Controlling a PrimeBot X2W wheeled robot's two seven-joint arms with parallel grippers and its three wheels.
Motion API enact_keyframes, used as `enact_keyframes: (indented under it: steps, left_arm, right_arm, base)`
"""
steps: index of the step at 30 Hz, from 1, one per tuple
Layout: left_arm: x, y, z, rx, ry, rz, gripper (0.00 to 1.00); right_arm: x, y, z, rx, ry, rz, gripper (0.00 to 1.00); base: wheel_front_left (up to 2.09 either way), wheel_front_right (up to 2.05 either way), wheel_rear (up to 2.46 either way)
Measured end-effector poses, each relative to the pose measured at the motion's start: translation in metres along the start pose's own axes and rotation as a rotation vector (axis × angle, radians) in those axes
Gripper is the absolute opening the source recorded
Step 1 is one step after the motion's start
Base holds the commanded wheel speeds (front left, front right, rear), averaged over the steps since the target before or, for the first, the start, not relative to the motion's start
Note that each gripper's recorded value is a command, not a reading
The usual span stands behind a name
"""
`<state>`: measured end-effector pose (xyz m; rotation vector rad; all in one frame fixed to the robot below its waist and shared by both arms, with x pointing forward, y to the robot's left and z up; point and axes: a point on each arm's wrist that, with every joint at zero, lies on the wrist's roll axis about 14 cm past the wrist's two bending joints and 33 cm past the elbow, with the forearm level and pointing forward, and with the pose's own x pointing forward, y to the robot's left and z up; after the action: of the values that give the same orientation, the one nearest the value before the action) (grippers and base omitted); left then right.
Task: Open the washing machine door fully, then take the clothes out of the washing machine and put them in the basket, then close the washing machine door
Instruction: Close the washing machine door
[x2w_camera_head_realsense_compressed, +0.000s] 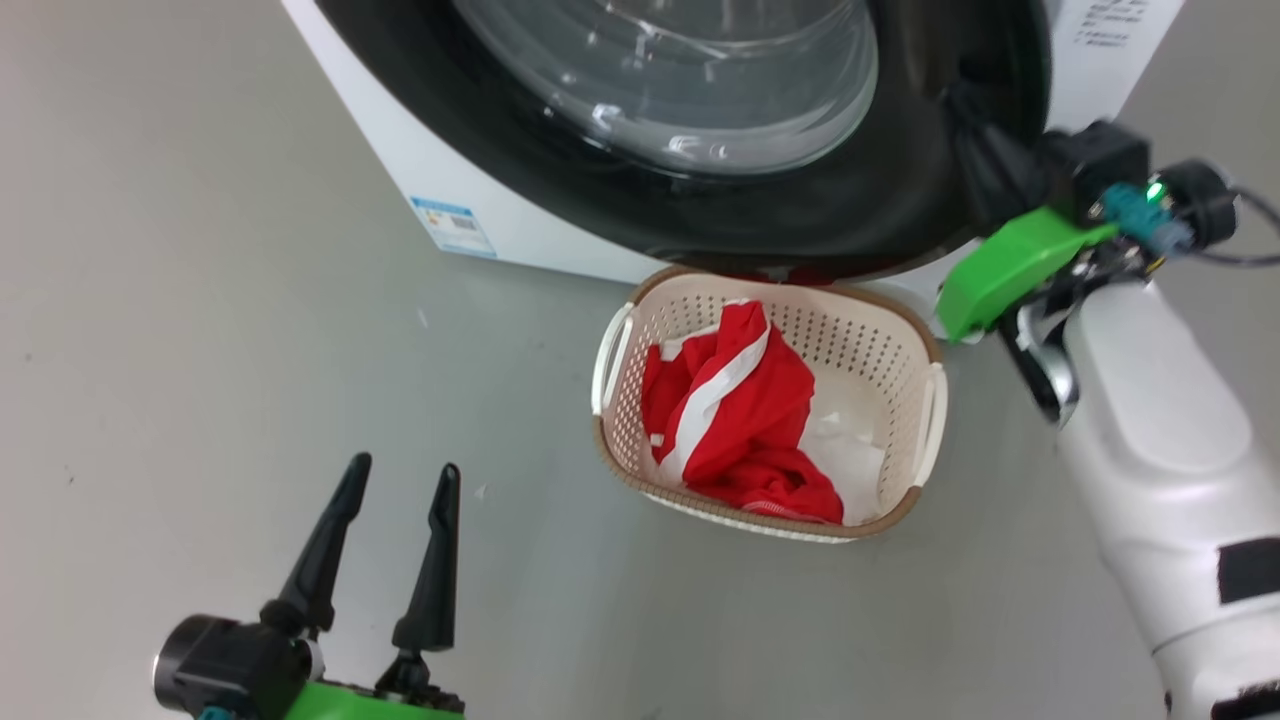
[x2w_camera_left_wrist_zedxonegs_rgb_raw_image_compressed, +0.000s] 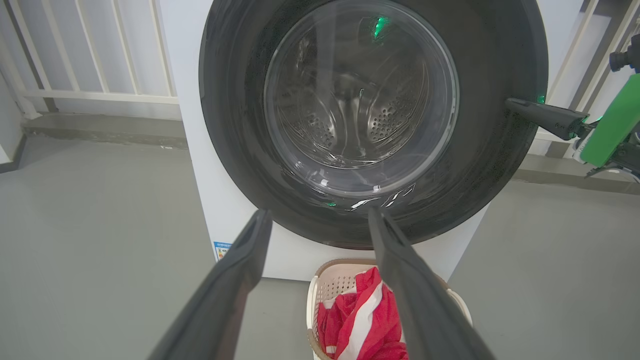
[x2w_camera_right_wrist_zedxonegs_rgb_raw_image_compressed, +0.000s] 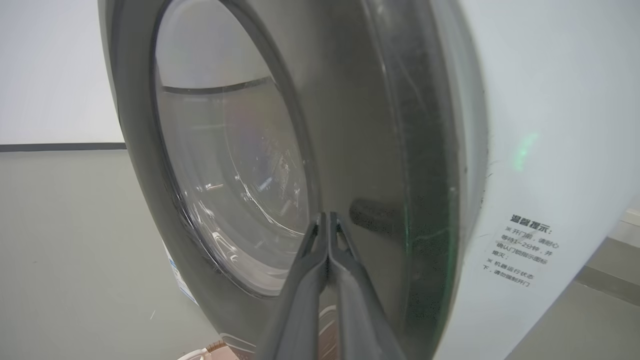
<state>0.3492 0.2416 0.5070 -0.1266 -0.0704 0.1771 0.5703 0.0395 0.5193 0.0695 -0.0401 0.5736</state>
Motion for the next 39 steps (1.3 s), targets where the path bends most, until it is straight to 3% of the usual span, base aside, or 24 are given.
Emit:
enact_keyframes:
  steps: [11,21,36,38,39]
  left_arm:
    - [0.009,0.007,-0.012,0.009,0.034,0.027,1.00]
    - [0.021,0.008,-0.023,0.020,0.061,0.028,1.00]
    - [0.025,0.003,-0.024,0.011,0.059,0.007,1.00]
    - [0.026,0.001,-0.024,0.006,0.055,0.003,1.00]
    - [0.026,0.001,-0.023,0.001,0.054,0.002,1.00]
  right_arm:
    - [0.031,-0.018,-0.001,-0.022,-0.012,-0.012,0.00]
    - [0.053,-0.032,0.002,0.030,-0.051,-0.044,0.00]
    - [0.048,-0.033,0.015,0.038,-0.075,-0.063,0.00]
    - [0.044,-0.036,0.020,0.042,-0.085,-0.075,0.44]
    - [0.041,-0.039,0.021,0.055,-0.090,-0.087,1.00]
  base:
    - [0.00,0.00,0.00]
    - [0.00,0.00,0.00]
    - [0.00,0.00,0.00]
    - [0.00,0.00,0.00]
    - [0.00,0.00,0.00]
